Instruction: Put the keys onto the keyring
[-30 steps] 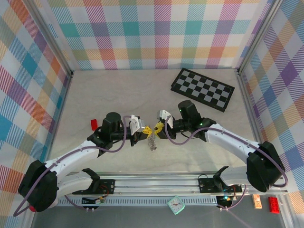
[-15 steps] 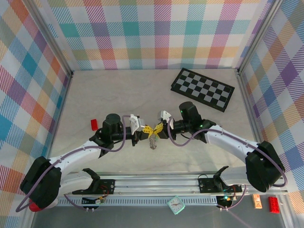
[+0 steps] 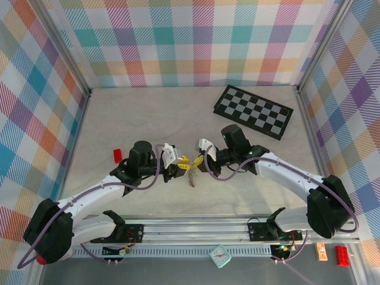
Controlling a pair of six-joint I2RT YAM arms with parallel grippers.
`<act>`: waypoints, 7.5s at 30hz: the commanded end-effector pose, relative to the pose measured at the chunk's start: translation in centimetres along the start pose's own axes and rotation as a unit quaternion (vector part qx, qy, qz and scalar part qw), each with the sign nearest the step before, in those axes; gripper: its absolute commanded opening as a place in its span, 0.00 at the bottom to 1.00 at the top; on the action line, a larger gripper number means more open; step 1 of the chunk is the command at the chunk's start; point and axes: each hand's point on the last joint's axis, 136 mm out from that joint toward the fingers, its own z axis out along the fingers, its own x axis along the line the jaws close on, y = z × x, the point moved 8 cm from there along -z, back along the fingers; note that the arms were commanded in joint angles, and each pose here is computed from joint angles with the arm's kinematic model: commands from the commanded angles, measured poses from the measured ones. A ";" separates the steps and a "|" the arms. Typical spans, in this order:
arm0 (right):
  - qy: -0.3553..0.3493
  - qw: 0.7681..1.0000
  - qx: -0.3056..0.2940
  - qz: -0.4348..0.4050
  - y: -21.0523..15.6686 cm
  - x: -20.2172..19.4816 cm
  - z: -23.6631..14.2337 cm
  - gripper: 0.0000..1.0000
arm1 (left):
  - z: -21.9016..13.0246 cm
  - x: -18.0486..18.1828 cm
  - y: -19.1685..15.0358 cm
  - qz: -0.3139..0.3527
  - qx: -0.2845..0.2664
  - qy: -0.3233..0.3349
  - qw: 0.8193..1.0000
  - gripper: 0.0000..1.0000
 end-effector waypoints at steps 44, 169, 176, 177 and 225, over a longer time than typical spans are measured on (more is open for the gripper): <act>0.014 0.998 -0.061 -0.016 0.3 0.5 -0.4 0.21 | 0.3 -0.9 0.9 0.019 -0.050 -0.051 0.997 0.00; 0.019 0.999 -0.031 0.006 0.2 0.2 -0.9 0.28 | 0.5 -0.7 1.3 0.024 -0.035 -0.060 0.997 0.00; 0.024 0.999 -0.031 0.011 -0.1 -0.1 -0.4 0.24 | 0.5 -0.7 1.4 0.021 -0.043 -0.061 0.997 0.00; 0.025 0.999 -0.034 0.010 -0.1 -0.1 -0.3 0.23 | 0.5 -0.7 1.3 0.020 -0.043 -0.061 0.997 0.00; -0.003 1.000 0.013 -0.012 2.0 0.5 -1.3 0.24 | 0.6 -0.2 1.3 0.022 0.011 -0.044 0.999 0.00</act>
